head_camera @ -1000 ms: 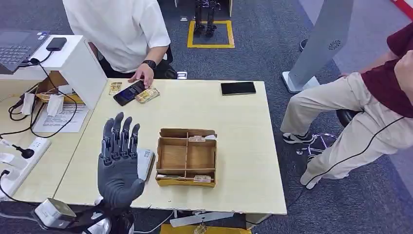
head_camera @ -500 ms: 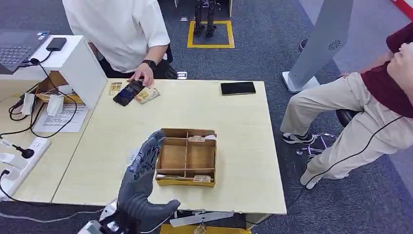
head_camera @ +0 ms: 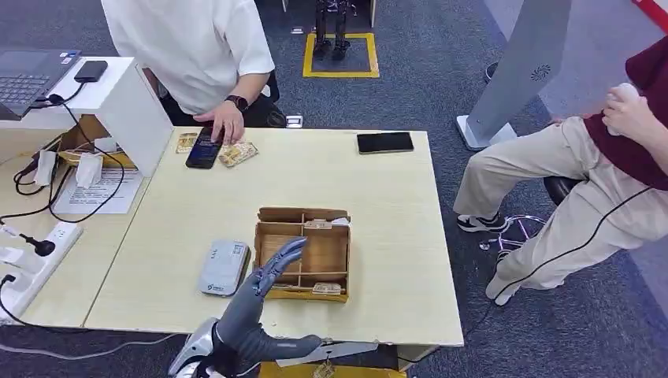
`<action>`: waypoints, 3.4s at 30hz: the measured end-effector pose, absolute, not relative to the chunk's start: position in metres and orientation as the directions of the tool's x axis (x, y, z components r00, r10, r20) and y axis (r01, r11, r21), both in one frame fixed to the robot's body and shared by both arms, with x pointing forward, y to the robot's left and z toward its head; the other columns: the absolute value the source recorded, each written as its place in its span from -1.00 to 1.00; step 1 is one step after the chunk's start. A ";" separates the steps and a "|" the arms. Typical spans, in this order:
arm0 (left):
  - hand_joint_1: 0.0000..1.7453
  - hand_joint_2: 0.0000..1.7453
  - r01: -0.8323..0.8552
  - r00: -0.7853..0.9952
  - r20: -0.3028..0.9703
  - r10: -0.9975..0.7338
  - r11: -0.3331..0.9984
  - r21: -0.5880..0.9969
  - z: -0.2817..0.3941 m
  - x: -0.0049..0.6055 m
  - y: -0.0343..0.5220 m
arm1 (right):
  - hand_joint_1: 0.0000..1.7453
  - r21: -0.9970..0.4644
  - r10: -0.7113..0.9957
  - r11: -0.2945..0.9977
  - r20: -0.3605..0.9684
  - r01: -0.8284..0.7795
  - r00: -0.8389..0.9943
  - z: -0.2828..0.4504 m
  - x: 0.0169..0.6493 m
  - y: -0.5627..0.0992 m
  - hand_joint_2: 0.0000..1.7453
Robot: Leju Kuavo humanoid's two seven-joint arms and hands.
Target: Pass the card to the sensor for recognition and then transmit it.
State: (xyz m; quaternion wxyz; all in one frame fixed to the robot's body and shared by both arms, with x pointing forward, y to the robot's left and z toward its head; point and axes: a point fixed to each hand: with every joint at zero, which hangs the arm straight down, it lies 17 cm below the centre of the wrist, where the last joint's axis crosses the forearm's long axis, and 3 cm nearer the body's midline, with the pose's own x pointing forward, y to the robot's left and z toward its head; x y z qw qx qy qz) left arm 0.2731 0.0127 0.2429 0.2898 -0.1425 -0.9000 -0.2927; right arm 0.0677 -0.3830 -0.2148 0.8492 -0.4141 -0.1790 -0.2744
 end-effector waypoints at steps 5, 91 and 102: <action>-1.00 1.00 0.287 -0.835 0.536 -0.121 0.736 0.614 0.217 0.295 0.008 | -1.00 -0.611 -0.300 0.512 0.531 0.603 0.792 -0.213 0.069 -0.385 1.00; -1.00 1.00 -0.360 -0.397 0.275 -0.876 0.424 0.831 0.160 0.371 0.065 | -1.00 -0.633 -0.403 0.422 0.510 0.649 0.760 -0.213 0.044 -0.389 1.00; -1.00 1.00 -0.388 -0.380 0.217 -0.899 0.368 0.845 0.160 0.372 0.068 | -1.00 -0.634 -0.406 0.421 0.507 0.648 0.760 -0.213 0.043 -0.389 1.00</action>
